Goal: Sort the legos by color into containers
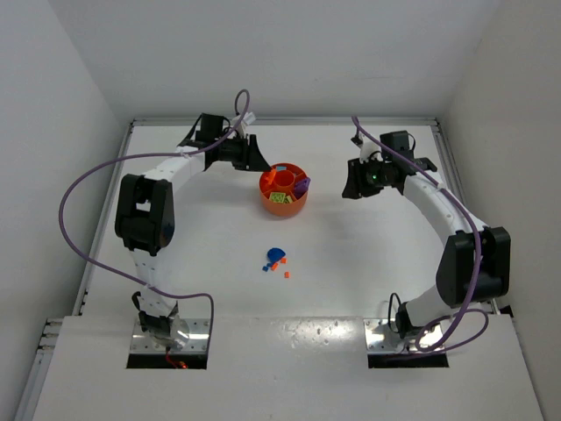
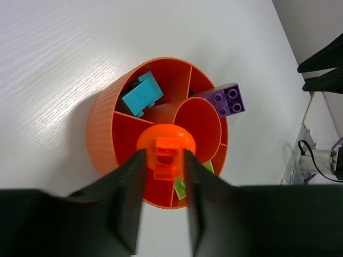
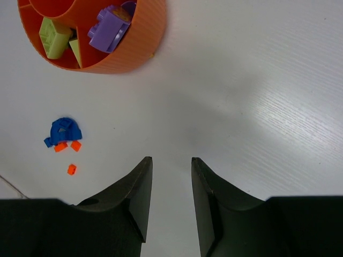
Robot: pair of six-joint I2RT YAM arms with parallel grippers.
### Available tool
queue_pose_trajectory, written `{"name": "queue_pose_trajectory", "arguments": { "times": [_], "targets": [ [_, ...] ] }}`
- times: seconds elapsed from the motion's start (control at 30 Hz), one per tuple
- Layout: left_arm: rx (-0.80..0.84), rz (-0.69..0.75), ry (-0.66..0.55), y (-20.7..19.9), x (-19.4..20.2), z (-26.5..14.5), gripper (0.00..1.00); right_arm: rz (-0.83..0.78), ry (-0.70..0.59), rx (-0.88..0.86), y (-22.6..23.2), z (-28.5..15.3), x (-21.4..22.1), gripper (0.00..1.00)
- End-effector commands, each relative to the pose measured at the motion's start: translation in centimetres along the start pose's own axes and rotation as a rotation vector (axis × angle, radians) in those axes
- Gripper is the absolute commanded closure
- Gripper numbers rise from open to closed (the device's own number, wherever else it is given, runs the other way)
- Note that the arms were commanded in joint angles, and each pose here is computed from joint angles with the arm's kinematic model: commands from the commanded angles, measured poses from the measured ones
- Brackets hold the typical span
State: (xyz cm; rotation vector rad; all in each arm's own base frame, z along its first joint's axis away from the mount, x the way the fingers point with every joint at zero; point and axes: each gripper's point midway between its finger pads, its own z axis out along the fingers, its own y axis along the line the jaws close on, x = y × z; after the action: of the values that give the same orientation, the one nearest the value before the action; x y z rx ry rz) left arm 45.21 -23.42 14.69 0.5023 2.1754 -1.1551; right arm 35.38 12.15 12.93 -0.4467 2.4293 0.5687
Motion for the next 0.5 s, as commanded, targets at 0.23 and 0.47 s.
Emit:
{"name": "queue_pose_trajectory", "arguments": {
  "times": [0.23,0.47],
  "targets": [
    [-0.024,0.159,-0.094,-1.3,-3.5,-2.4,0.5,-0.022,-0.057,-0.025,0.8,-0.6,-2.4,0.64],
    [-0.133,0.591,0.18,-7.3,5.9,-3.3,0.68,-0.023,-0.058,-0.016,1.0,-1.2,-2.0,0.64]
  ]
}}
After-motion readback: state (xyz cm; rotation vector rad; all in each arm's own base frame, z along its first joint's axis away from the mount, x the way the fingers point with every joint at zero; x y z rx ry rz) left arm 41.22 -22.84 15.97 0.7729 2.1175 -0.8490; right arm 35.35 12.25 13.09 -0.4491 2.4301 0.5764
